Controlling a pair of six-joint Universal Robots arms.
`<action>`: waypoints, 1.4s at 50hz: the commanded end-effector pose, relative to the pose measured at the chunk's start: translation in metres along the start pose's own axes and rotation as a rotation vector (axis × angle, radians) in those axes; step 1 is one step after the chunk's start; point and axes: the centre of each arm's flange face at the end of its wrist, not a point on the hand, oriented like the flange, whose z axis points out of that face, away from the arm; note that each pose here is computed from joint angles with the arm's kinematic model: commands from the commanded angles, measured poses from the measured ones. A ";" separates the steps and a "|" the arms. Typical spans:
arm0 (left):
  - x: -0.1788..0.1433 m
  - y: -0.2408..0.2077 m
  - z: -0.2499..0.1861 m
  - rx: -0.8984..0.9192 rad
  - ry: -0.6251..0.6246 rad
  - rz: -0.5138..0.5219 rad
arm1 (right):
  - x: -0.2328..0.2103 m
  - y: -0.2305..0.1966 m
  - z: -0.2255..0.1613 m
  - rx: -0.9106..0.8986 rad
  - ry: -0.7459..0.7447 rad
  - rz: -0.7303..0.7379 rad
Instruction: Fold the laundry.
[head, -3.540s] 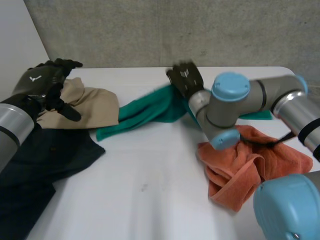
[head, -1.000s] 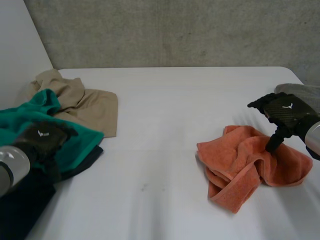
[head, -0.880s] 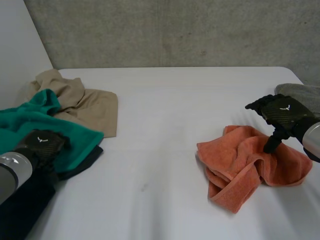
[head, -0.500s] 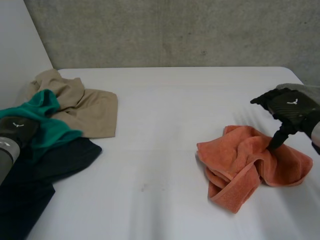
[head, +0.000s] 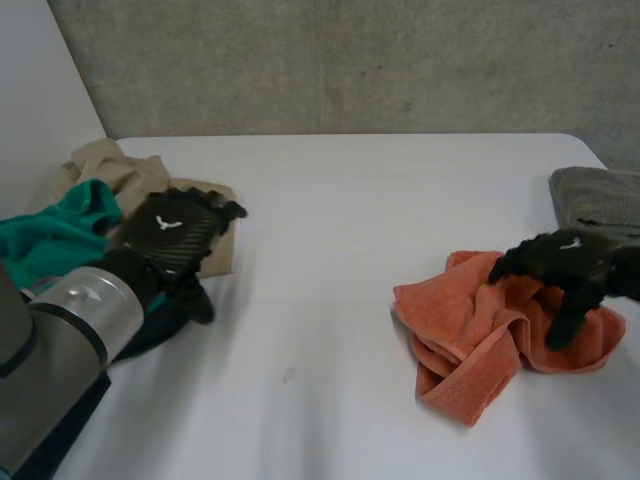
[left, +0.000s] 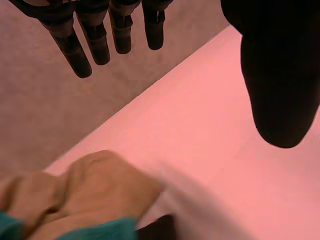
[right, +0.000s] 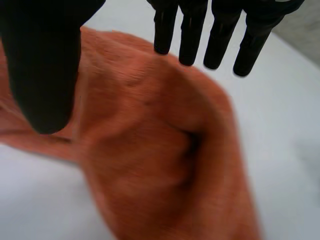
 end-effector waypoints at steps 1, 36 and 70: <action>0.023 0.010 -0.001 -0.046 0.085 -0.189 | -0.022 0.009 0.014 0.026 -0.060 0.143; 0.079 0.027 0.046 -0.273 0.247 -0.721 | -0.105 -0.120 -0.033 0.467 0.009 -0.051; 0.055 0.008 0.060 -0.240 0.086 -0.788 | -0.096 -0.140 -0.033 0.530 0.216 -0.085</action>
